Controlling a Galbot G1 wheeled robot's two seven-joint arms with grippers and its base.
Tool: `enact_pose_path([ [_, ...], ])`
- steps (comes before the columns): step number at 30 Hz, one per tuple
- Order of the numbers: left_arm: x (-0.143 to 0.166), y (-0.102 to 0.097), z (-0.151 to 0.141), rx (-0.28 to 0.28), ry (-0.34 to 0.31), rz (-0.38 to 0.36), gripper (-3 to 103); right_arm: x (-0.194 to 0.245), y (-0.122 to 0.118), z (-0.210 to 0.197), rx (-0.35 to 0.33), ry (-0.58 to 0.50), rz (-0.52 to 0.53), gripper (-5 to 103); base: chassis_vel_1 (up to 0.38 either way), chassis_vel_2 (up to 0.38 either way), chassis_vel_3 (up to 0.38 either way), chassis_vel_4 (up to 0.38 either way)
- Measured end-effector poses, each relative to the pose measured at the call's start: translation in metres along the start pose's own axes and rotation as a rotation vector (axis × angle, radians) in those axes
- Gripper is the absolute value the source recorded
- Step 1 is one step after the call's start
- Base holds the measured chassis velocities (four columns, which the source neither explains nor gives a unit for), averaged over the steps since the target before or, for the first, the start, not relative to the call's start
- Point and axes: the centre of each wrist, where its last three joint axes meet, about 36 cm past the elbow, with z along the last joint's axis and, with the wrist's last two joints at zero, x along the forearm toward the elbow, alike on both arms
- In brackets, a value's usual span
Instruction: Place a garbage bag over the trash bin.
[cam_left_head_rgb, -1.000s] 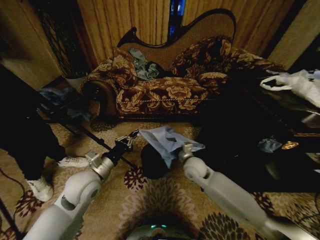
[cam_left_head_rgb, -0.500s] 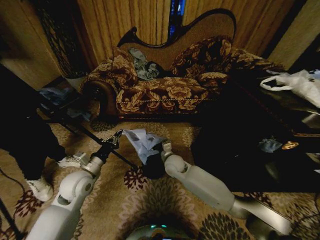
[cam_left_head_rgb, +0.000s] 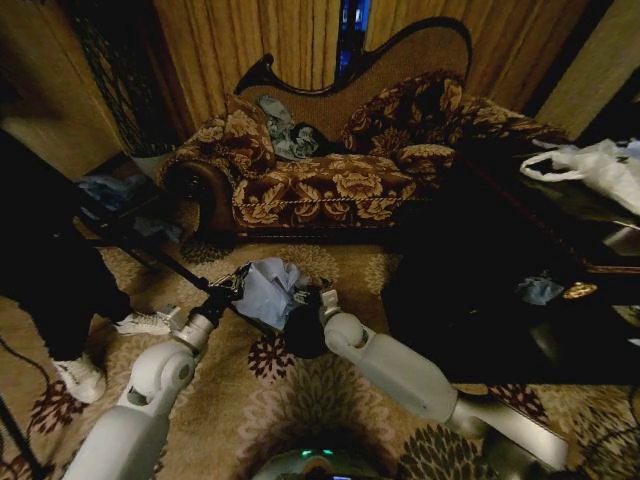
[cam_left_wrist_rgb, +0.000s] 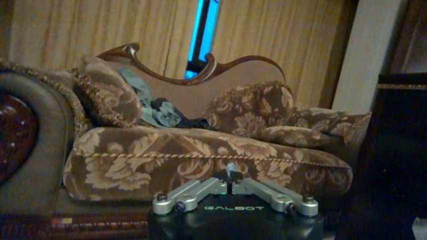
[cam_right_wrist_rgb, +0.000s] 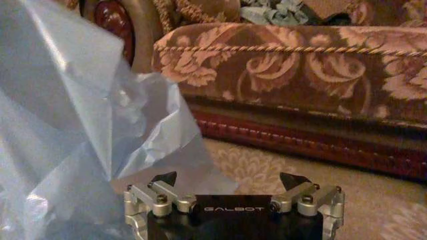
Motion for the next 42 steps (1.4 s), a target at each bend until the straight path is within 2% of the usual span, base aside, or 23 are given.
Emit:
enact_pose_path([
  [6,0.000,-0.006,-0.012,-0.022,-0.012,0.023,0,0.014,-0.019,-0.010,-0.018,-0.017,0.013,100,0.000,0.000,0.000,0.000],
  [12,-0.016,-0.035,-0.030,-0.021,-0.030,0.110,0,0.037,-0.061,-0.023,-0.053,-0.035,0.062,100,0.000,0.000,0.000,0.000],
  [13,-0.016,-0.035,-0.030,-0.021,-0.030,0.110,0,0.037,-0.061,-0.023,-0.053,-0.035,0.062,100,0.000,0.000,0.000,0.000],
  [15,-0.025,-0.049,-0.036,-0.020,-0.034,0.150,0,0.049,-0.082,-0.026,-0.060,-0.044,0.087,100,0.000,0.000,0.000,0.000],
  [17,-0.027,-0.052,-0.038,-0.018,-0.037,0.159,0,0.053,-0.086,-0.026,-0.062,-0.045,0.093,100,0.000,0.000,0.000,0.000],
  [19,-0.039,-0.062,-0.046,-0.010,-0.052,0.198,0,0.070,-0.110,-0.022,-0.068,-0.047,0.125,100,0.000,0.000,0.000,0.000],
  [21,-0.042,-0.063,-0.047,-0.009,-0.056,0.207,0,0.077,-0.116,-0.019,-0.071,-0.044,0.132,100,0.000,0.000,0.000,0.000],
  [23,-0.056,-0.062,-0.049,-0.008,-0.062,0.224,0,0.101,-0.133,-0.011,-0.077,-0.032,0.154,100,0.000,0.000,0.000,0.000],
  [32,-0.081,-0.056,-0.057,-0.015,-0.078,0.259,0,0.150,-0.165,0.005,-0.073,-0.007,0.195,100,0.000,0.000,0.000,0.000],
  [42,-0.105,-0.038,-0.073,-0.033,-0.102,0.279,0,0.179,-0.176,-0.004,-0.081,-0.039,0.205,100,0.000,0.000,0.000,0.000],
])
